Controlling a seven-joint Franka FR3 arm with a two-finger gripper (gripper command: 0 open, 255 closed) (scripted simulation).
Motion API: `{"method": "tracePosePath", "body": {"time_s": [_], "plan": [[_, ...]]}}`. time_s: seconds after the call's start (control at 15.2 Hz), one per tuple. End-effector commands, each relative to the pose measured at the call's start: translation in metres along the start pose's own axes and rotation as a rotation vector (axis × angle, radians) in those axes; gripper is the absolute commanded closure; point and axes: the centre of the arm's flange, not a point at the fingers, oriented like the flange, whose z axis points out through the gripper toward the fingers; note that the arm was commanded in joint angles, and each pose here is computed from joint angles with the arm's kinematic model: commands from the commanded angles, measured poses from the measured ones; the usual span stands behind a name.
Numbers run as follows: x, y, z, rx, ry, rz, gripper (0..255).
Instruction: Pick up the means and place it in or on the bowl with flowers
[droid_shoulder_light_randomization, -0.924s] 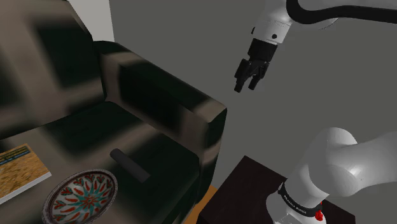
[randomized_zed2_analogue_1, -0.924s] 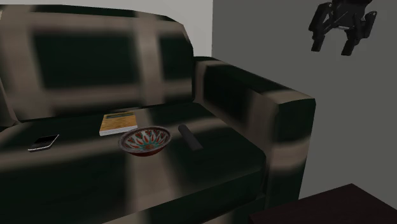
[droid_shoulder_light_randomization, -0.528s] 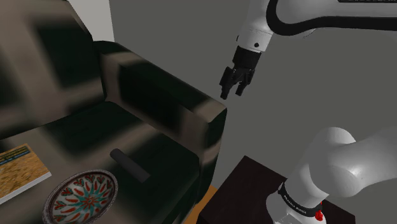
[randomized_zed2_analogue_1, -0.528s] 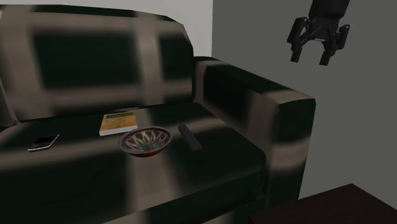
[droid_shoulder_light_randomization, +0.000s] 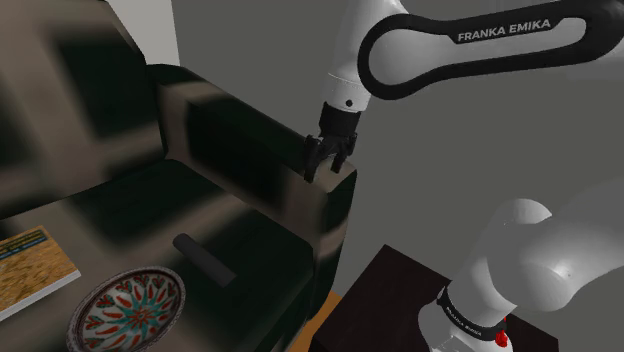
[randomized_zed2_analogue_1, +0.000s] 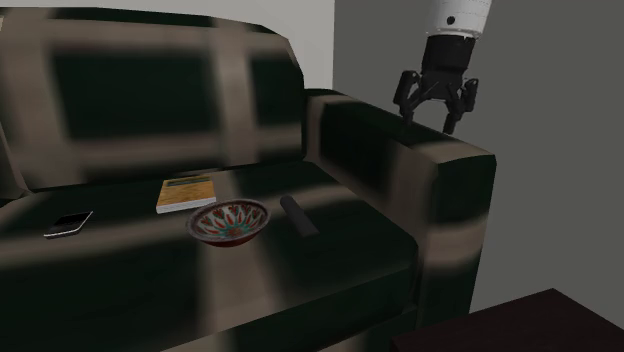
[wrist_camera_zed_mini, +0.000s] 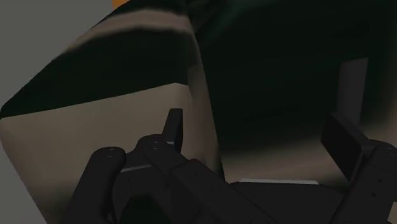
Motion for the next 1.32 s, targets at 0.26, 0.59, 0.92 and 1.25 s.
{"method": "tracePosePath", "body": {"time_s": [0.26,0.59,0.92,1.25], "plan": [[0.03,-0.054,0.051,-0.004,-0.009,-0.03,0],[0.053,-0.099,0.094,-0.008,-0.018,-0.056,0],[0.075,-0.145,0.138,-0.012,-0.026,-0.081,0],[0.096,-0.191,0.181,-0.016,-0.034,-0.106,0]]}}
